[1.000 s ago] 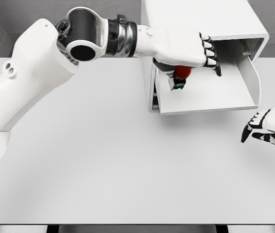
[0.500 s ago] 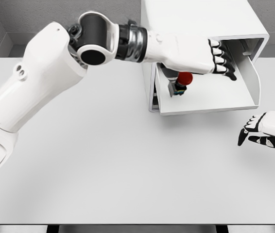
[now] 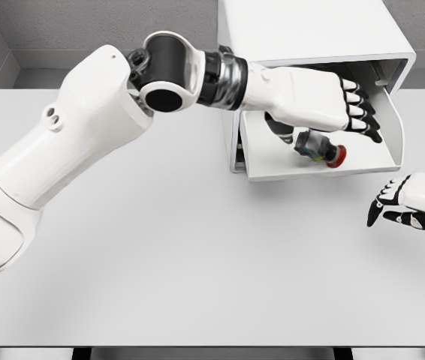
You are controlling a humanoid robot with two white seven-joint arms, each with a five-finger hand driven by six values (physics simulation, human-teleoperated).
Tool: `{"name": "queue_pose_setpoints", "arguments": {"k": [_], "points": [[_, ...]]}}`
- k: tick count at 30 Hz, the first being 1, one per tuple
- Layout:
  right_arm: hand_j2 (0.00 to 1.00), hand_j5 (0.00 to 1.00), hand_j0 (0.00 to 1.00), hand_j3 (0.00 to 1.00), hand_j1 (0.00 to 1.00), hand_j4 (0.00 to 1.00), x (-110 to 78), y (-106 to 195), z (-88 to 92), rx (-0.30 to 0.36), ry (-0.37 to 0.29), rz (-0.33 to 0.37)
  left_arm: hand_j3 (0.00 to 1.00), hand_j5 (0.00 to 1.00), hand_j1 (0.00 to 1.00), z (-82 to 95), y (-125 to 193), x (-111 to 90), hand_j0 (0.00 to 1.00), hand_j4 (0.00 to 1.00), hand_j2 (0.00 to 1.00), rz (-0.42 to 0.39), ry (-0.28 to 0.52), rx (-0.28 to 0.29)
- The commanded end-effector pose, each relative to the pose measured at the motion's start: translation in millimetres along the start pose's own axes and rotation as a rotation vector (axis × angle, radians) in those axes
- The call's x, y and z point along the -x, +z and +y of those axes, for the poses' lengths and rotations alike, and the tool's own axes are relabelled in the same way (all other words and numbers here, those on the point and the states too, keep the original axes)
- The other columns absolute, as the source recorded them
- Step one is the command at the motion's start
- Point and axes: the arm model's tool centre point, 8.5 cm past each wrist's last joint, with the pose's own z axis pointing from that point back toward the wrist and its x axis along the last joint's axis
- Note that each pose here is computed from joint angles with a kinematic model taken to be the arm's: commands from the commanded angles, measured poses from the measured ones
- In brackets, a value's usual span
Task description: Slide open multi-storey tabletop storage cabinets and put open load switch and slide close multi-storey tabletop storage cabinets
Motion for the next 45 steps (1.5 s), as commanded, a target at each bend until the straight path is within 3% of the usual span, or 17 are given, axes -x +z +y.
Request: {"name": "queue_pose_setpoints", "arguments": {"k": [1, 4, 6, 9, 11, 14, 16, 18, 19, 20, 21, 22, 25, 32, 45], "points": [[0.47, 0.47, 0.47, 0.47, 0.47, 0.47, -0.1, 0, -0.6, 0.003, -0.005, -0.001, 0.99, 0.99, 0.99, 0.8, 0, 0, 0.99, 0.99, 0.99, 0.000, 0.006, -0.006], [0.47, 0.47, 0.47, 0.47, 0.47, 0.47, -0.1, 0, -2.4, 0.008, -0.002, -0.001, 1.00, 1.00, 1.00, 2.6, 7, 2, 1.00, 1.00, 1.00, 0.004, 0.008, -0.011], [0.47, 0.47, 0.47, 0.47, 0.47, 0.47, -0.1, 0, -2.4, 0.008, -0.002, -0.001, 1.00, 1.00, 1.00, 3.4, 29, 5, 1.00, 1.00, 1.00, -0.018, 0.086, -0.062], [0.47, 0.47, 0.47, 0.47, 0.47, 0.47, -0.2, 0, -3.0, 0.009, 0.000, -0.001, 1.00, 1.00, 1.00, 13.1, 88, -1, 1.00, 1.00, 1.00, -0.061, 0.180, -0.157], [0.47, 0.47, 0.47, 0.47, 0.47, 0.47, -0.3, 0, -3.4, 0.012, -0.001, -0.002, 1.00, 1.00, 1.00, 12.6, 143, -17, 1.00, 1.00, 1.00, -0.057, 0.197, -0.163], [0.47, 0.47, 0.47, 0.47, 0.47, 0.47, -0.7, 0, -9.0, 0.025, 0.010, -0.005, 1.00, 1.00, 1.00, -29.7, 239, -3, 1.00, 1.00, 1.00, 0.158, 0.308, -0.091], [0.47, 0.47, 0.47, 0.47, 0.47, 0.47, -0.9, 0, -12.2, 0.031, 0.016, -0.005, 1.00, 1.00, 1.00, -64.3, 299, -8, 1.00, 1.00, 1.00, 0.299, 0.400, -0.026], [0.47, 0.47, 0.47, 0.47, 0.47, 0.47, -1.4, -1, -16.5, 0.044, 0.023, -0.009, 1.00, 1.00, 1.00, -121.2, 355, 8, 1.00, 1.00, 1.00, 0.486, 0.559, 0.012], [0.47, 0.47, 0.47, 0.47, 0.47, 0.47, -1.5, -1, -17.6, 0.045, 0.026, -0.009, 1.00, 1.00, 1.00, -136.4, 361, 8, 1.00, 1.00, 1.00, 0.510, 0.595, 0.023], [0.47, 0.47, 0.47, 0.47, 0.47, 0.47, -1.8, -1, -19.9, 0.050, 0.030, -0.010, 1.00, 1.00, 1.00, -159.6, 356, 0, 1.00, 1.00, 1.00, 0.503, 0.642, 0.053], [0.47, 0.47, 0.47, 0.47, 0.47, 0.47, -1.9, -1, -20.0, 0.053, 0.030, -0.012, 1.00, 1.00, 1.00, -171.2, 344, -5, 1.00, 1.00, 1.00, 0.474, 0.665, 0.060], [0.47, 0.47, 0.47, 0.47, 0.47, 0.47, -2.0, -2, -20.6, 0.056, 0.032, -0.013, 1.00, 1.00, 1.00, -177.1, 342, -1, 1.00, 1.00, 1.00, 0.483, 0.676, 0.056], [0.47, 0.47, 0.47, 0.47, 0.47, 0.47, -2.6, -6, -16.9, 0.044, 0.024, -0.022, 1.00, 1.00, 1.00, -193.6, 332, -4, 1.00, 1.00, 1.00, 0.479, 0.665, 0.119], [0.48, 0.48, 0.48, 0.48, 0.48, 0.48, -6.0, -17, -28.6, 0.060, 0.051, -0.052, 1.00, 1.00, 1.00, -195.1, 329, -4, 1.00, 1.00, 1.00, 0.477, 0.655, 0.132], [0.48, 0.48, 0.48, 0.48, 0.48, 0.48, -11.1, -42, -32.4, 0.061, 0.092, -0.094, 1.00, 1.00, 1.00, -199.7, 325, -7, 1.00, 1.00, 1.00, 0.464, 0.665, 0.135]]}}
